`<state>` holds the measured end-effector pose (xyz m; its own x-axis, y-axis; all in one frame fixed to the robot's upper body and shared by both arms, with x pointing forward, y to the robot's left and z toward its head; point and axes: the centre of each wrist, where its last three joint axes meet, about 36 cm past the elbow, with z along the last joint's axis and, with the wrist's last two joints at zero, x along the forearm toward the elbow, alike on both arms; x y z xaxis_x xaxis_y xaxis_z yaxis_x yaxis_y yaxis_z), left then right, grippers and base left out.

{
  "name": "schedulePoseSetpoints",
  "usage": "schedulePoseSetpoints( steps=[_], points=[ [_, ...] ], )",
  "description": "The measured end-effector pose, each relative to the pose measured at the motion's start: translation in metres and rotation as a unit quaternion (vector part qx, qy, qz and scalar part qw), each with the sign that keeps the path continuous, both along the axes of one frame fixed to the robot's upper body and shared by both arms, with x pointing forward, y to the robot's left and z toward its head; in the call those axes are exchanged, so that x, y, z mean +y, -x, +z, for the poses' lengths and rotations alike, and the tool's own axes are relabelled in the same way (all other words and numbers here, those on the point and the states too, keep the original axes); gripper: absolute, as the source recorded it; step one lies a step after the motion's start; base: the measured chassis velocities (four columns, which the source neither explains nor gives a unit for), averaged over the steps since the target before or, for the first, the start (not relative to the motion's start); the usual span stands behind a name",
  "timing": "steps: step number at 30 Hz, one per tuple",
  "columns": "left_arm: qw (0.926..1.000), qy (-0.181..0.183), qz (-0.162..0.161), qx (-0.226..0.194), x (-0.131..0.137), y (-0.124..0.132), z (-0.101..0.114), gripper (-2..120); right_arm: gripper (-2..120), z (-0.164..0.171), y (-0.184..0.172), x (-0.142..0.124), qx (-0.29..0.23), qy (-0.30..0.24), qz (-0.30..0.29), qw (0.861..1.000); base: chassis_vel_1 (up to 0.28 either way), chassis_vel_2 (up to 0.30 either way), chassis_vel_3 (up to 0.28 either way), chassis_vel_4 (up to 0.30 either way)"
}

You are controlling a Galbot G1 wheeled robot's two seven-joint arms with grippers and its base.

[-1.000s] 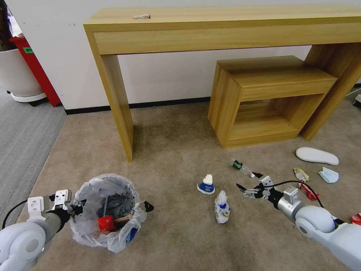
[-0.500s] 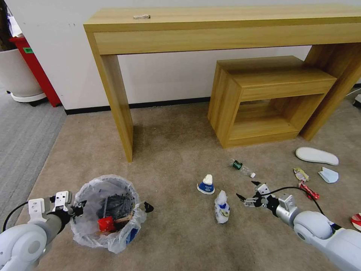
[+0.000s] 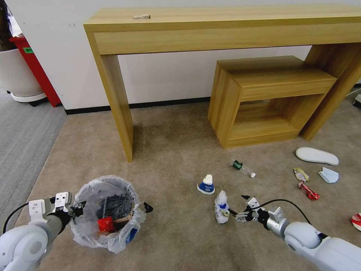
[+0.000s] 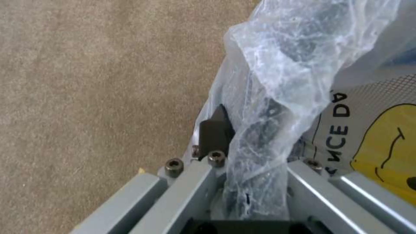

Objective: Pick up the trash bin and place the garbage on the floor into it.

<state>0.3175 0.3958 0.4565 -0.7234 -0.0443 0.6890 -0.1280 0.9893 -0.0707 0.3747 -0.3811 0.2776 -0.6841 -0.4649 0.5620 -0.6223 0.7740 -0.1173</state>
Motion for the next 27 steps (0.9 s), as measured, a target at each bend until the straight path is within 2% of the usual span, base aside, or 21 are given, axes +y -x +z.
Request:
schedulePoseSetpoints(
  steps=[14, 27],
  points=[
    [1.0, -0.002, -0.001, -0.001, 0.001, 0.0, 0.001, 0, 100, -0.024, 0.006, 0.016, 0.016, -0.004, -0.028, 0.999, 0.0, 0.0, 0.0, 0.0],
    [1.0, 0.002, -0.008, -0.005, -0.005, 0.004, 0.007, 0, 100, -0.051, -0.008, 0.05, 0.025, -0.038, -0.069, 0.997, 0.0, 0.0, 0.0, 0.0]
  ],
)
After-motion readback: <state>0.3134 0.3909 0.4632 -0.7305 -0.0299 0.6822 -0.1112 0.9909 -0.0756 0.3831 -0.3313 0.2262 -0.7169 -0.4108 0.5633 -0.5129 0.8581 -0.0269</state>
